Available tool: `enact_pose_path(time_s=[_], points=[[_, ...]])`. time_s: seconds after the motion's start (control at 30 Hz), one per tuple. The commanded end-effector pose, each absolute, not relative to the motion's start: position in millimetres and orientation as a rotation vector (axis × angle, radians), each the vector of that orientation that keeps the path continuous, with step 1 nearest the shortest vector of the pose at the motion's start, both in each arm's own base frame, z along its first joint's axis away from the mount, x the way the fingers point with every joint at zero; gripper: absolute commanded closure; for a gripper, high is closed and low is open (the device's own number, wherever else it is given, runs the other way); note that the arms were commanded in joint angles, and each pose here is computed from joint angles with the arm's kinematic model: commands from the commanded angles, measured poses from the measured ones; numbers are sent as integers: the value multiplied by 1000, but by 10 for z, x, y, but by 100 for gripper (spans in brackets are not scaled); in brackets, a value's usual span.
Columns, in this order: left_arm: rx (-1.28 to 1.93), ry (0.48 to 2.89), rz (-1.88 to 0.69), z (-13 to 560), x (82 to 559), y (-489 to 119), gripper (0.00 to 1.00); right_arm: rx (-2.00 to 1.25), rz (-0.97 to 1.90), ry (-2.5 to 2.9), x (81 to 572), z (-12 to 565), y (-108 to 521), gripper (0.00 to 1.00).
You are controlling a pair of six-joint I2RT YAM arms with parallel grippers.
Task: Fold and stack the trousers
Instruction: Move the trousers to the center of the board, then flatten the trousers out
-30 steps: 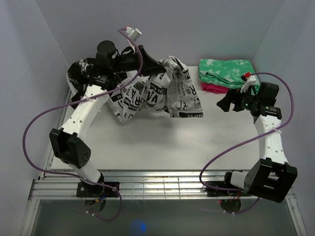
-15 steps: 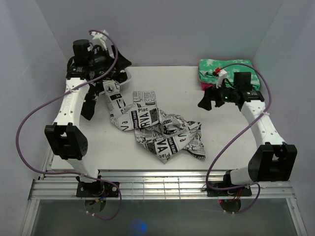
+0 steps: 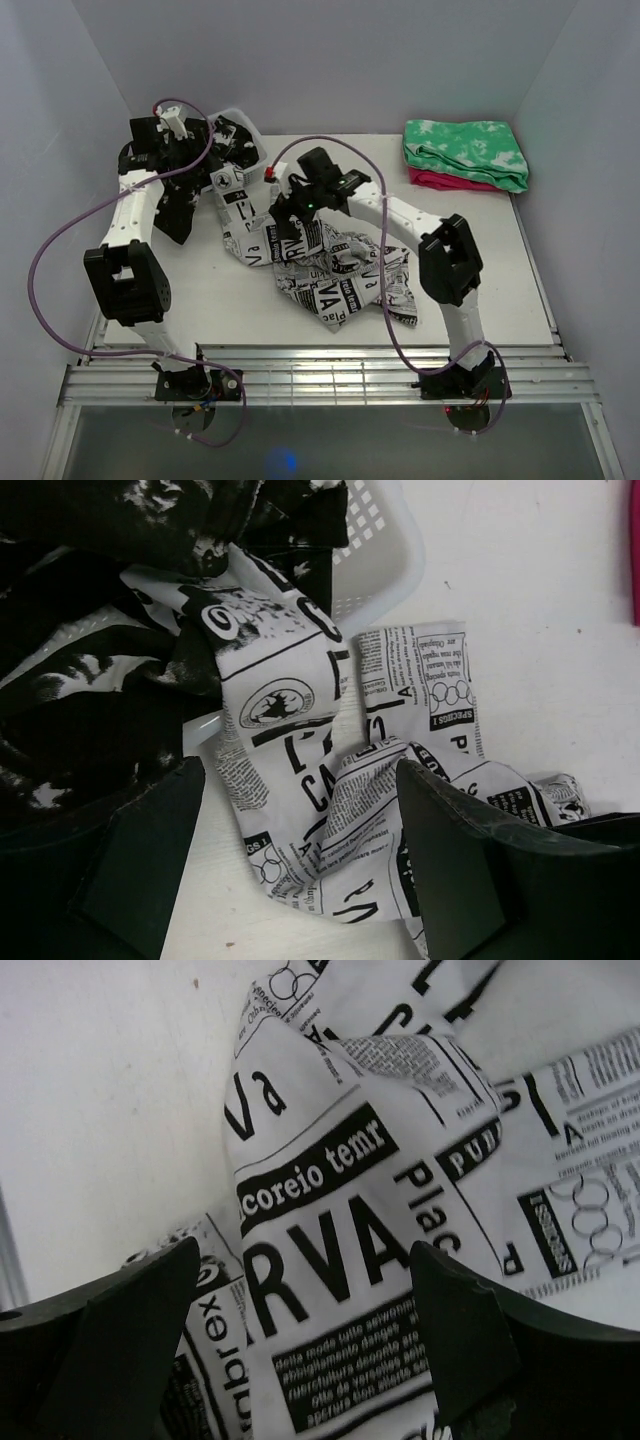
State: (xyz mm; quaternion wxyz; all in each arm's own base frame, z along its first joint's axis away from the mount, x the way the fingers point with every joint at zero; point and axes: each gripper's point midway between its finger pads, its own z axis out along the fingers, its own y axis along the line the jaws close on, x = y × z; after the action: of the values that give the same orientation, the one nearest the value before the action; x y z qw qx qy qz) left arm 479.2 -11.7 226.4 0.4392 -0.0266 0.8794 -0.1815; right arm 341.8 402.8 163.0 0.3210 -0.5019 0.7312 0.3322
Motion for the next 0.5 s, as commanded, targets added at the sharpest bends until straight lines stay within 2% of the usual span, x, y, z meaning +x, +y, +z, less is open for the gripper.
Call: enact_pose_path(time_s=[0.0,0.03,0.07,0.13,0.2,0.27,0.37,0.4,0.47], points=[[-50,2186,-385,2356,4822,71,12,-1535,589,1775,3549,1471,4588,10],[-24,2193,-366,2353,4828,91,12,-1570,553,1817,3580,1178,4636,10],[-21,2209,-339,2302,4840,132,12,-1555,520,1798,3677,1223,4710,10],[-16,2229,-289,2276,4859,251,12,-1615,464,1805,3666,864,4795,10],[-69,2246,-364,2218,4825,350,14,-1659,450,1808,3603,646,4806,10],[-148,2242,-649,2196,4726,193,27,-1696,451,1836,3524,441,4761,5],[-198,2248,-840,2072,4568,35,35,-1686,419,1846,3559,431,4681,30],[-205,2240,-890,2063,4513,-30,36,-1681,420,1844,3562,464,4660,48],[-169,2135,-975,2279,4433,-170,36,-1655,435,1839,3571,614,4586,75]])
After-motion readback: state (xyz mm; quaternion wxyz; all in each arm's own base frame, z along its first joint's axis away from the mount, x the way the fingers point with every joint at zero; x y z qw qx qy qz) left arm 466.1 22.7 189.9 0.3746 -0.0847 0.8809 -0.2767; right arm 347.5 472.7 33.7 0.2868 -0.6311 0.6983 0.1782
